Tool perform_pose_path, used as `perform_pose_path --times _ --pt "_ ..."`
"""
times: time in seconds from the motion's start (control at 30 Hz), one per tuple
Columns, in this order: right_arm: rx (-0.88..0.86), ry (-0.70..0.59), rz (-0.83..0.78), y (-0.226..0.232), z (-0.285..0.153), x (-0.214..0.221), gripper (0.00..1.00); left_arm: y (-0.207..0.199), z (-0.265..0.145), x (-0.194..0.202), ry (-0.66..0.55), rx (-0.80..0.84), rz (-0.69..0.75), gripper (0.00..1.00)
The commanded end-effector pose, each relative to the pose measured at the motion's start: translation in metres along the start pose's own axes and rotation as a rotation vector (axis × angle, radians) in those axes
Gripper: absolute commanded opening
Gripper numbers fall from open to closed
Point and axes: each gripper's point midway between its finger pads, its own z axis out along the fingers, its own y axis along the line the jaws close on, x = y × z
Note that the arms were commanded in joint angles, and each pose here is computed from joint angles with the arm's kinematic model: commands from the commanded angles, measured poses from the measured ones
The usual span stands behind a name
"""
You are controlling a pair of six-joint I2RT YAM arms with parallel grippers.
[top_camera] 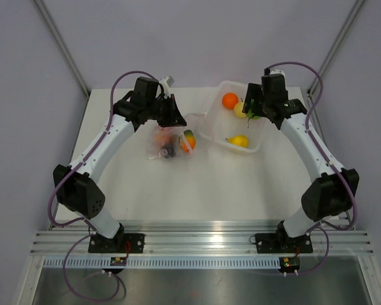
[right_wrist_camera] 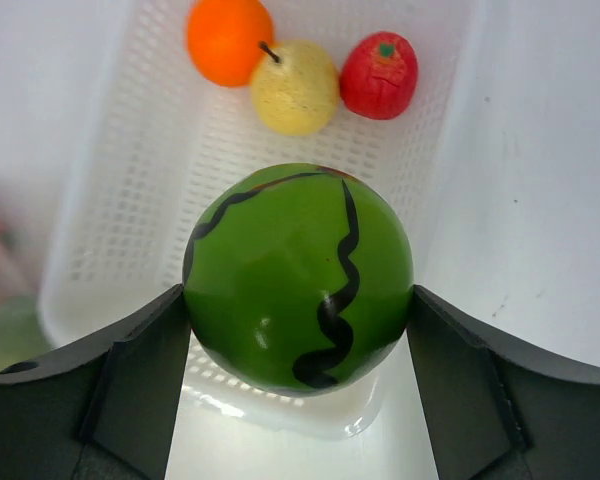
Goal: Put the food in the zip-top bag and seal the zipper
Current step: Place the fake fruit in the zipper food storage bag.
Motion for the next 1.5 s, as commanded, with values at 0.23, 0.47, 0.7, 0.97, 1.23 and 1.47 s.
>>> perform_pose_path --times 0.23,0.47,0.7,0.97,1.23,1.47 --pt "-0.339 -0.125 0.013 0.104 -0.109 0.018 0.55 -0.011 0.002 -0.014 -0.044 0.055 0.008 0.00" --pt "-0.497 -0.098 -0.011 0.155 -0.133 0.033 0.55 -0.011 0.003 -0.015 -0.044 0.057 0.006 0.00" --pt "-0.514 -0.075 -0.067 0.181 -0.125 0.040 0.55 -0.011 0.001 -0.014 -0.045 0.055 0.007 0.00" --pt "-0.520 -0.049 -0.084 0.202 -0.100 0.043 0.56 -0.015 -0.004 -0.015 -0.048 0.061 0.011 0.00" --pt "-0.526 -0.063 -0.091 0.216 -0.092 0.031 0.56 -0.013 -0.005 -0.013 -0.043 0.053 0.012 0.00" --pt "-0.533 -0.048 -0.093 0.222 -0.084 0.035 0.56 -0.014 -0.006 -0.015 -0.051 0.053 0.017 0.00"
